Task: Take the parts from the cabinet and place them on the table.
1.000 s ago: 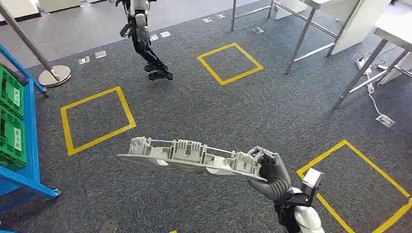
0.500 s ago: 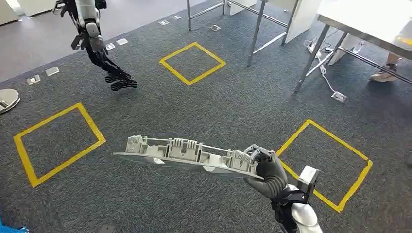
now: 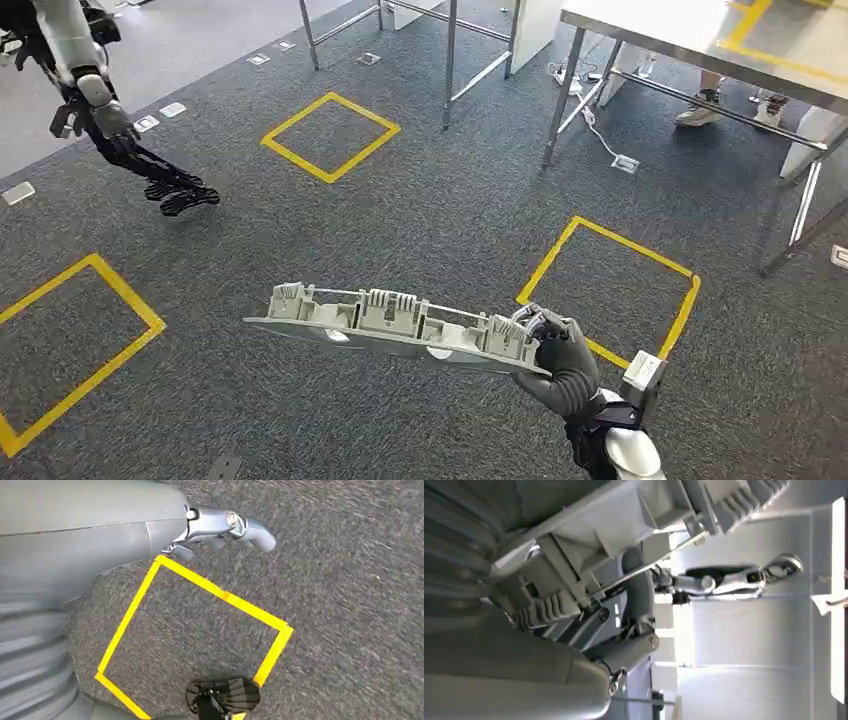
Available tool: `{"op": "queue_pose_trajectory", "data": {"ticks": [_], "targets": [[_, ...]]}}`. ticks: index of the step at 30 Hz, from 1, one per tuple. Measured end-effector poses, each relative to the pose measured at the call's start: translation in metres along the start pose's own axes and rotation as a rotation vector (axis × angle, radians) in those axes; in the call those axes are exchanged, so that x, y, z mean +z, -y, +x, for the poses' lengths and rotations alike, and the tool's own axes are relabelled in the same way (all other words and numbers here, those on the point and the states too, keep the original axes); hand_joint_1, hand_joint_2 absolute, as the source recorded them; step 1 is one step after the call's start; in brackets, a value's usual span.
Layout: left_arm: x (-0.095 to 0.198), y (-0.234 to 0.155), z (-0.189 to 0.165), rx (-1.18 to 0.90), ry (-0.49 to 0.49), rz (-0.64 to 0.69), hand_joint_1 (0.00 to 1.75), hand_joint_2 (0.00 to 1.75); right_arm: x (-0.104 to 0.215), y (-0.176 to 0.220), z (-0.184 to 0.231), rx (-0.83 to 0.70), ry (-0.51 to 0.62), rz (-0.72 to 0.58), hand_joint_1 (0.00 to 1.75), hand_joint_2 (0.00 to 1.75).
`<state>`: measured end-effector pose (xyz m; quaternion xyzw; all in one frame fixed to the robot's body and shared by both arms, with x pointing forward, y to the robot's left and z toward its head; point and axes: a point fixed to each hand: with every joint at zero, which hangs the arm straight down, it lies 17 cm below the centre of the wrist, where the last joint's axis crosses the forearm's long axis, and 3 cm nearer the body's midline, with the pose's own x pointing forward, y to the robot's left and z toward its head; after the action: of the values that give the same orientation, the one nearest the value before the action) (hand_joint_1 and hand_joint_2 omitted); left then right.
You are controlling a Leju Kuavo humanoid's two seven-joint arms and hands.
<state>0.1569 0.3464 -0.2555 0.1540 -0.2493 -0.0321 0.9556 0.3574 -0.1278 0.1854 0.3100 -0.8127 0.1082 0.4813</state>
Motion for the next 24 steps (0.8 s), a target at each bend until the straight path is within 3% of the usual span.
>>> {"op": "queue_pose_trajectory", "data": {"ticks": [24], "targets": [[0.002, 0.001, -0.005, -0.009, 0.0, -0.003, 0.0, 1.75, -0.003, 0.001, -0.003, 0.016, -0.011, 0.009, 1.75, 1.75]]}}
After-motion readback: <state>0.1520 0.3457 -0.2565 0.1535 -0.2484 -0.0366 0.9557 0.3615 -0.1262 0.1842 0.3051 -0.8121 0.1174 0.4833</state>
